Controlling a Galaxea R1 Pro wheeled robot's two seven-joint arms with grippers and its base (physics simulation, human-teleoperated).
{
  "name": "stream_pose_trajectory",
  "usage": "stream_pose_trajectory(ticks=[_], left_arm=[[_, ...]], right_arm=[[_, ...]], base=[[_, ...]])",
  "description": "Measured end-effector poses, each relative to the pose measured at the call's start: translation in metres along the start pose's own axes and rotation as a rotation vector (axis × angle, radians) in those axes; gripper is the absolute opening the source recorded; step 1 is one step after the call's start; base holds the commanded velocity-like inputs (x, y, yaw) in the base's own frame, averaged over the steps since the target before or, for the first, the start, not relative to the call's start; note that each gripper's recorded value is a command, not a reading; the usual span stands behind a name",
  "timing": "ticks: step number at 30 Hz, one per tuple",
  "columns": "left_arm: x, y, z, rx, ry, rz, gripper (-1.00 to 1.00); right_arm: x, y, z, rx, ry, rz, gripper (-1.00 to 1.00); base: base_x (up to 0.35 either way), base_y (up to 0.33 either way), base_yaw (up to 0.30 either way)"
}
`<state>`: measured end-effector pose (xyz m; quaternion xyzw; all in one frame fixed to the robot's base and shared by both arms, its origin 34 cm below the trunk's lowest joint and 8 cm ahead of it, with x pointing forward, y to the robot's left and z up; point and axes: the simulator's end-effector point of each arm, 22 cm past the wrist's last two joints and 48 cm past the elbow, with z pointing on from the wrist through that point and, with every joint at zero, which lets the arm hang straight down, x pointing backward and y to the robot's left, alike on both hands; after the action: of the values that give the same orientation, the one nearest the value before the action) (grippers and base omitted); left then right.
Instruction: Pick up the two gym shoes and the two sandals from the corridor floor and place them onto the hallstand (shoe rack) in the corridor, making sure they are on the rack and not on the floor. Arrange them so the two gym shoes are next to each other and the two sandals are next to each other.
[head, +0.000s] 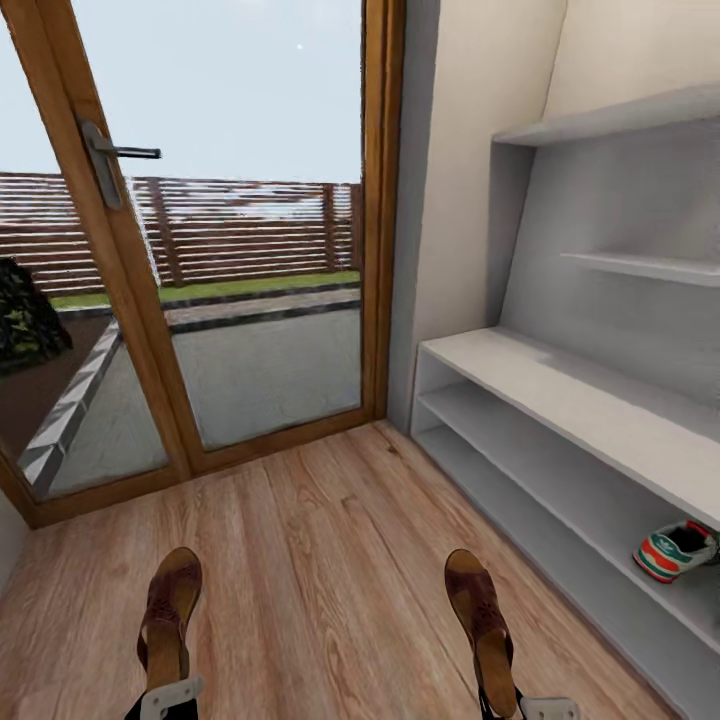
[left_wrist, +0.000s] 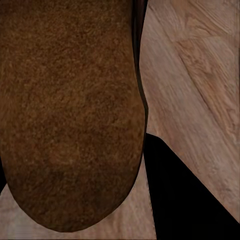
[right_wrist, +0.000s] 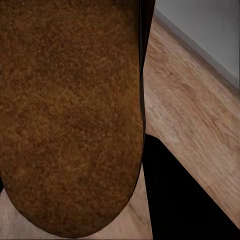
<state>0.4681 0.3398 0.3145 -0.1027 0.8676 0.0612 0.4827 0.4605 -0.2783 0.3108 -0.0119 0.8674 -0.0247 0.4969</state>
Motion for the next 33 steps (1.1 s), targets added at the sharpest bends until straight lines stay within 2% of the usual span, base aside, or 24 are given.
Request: stream_pose_trajectory(ticks=[12, 33], left_arm=[[0.0, 0.0, 0.0, 0.0, 0.0, 0.0, -1.0], [0.0001, 0.0, 0.0001, 0.0, 0.0, 0.0, -1.0]], right_arm=[[-0.0001, 0.0, 0.0001, 0.0, 0.0, 0.0, -1.0], [0.0, 0.0, 0.0001, 0.0, 0.0, 0.0, -1.0]], base=[[0.263, 0.225, -0.284], [0.121, 0.292, -0.287]])
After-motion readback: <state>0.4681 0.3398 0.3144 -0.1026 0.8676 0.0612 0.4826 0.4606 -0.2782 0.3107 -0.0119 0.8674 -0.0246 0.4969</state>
